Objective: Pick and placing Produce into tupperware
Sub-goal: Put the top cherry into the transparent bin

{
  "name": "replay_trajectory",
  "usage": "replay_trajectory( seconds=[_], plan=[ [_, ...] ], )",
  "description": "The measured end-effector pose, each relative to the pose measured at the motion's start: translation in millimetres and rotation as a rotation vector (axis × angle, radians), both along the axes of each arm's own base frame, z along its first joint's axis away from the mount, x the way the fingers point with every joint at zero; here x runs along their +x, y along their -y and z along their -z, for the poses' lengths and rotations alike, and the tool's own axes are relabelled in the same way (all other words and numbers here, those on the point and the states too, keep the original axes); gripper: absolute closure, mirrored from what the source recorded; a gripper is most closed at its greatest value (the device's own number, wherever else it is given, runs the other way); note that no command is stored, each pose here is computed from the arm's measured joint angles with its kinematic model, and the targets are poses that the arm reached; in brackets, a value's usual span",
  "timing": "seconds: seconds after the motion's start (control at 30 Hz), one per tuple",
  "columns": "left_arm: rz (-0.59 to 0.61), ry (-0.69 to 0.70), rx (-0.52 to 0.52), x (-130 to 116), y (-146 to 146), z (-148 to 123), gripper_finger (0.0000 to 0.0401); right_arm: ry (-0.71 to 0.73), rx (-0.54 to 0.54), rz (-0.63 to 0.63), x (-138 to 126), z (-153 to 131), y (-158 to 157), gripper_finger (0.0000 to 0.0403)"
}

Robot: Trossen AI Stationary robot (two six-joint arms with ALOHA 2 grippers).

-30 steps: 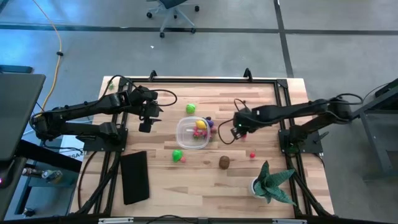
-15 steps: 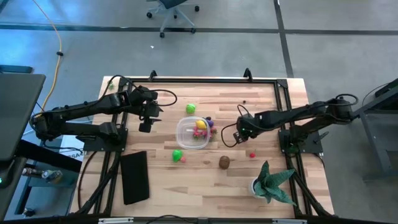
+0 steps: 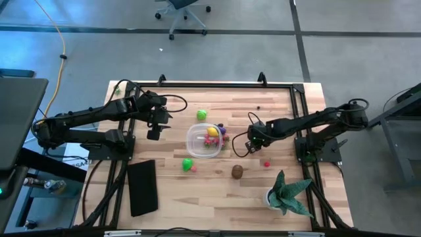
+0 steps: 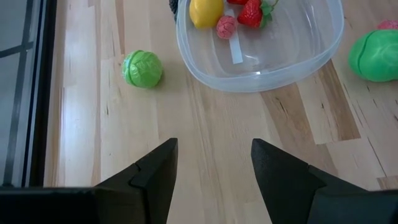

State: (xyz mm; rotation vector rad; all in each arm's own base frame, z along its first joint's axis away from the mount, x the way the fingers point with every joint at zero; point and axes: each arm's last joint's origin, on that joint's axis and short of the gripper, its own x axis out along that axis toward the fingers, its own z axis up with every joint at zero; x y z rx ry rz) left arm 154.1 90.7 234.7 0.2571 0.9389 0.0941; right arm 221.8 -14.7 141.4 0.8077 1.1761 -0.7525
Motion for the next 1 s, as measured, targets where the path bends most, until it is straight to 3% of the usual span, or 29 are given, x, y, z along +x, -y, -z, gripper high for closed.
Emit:
replay_trajectory(
  seconds=[0.33,1.0],
  plan=[
    [-0.007,-0.005,0.008,-0.1,-0.3,0.1,0.0208,-0.009,-0.038,-0.035,0.7,1.1,-1.0,0.0221],
    [-0.007,-0.006,0.008,-0.2,-0.3,0.1,0.0208,-0.005,-0.063,-0.047,1.3,0.8,-1.6,0.0305]
  ],
)
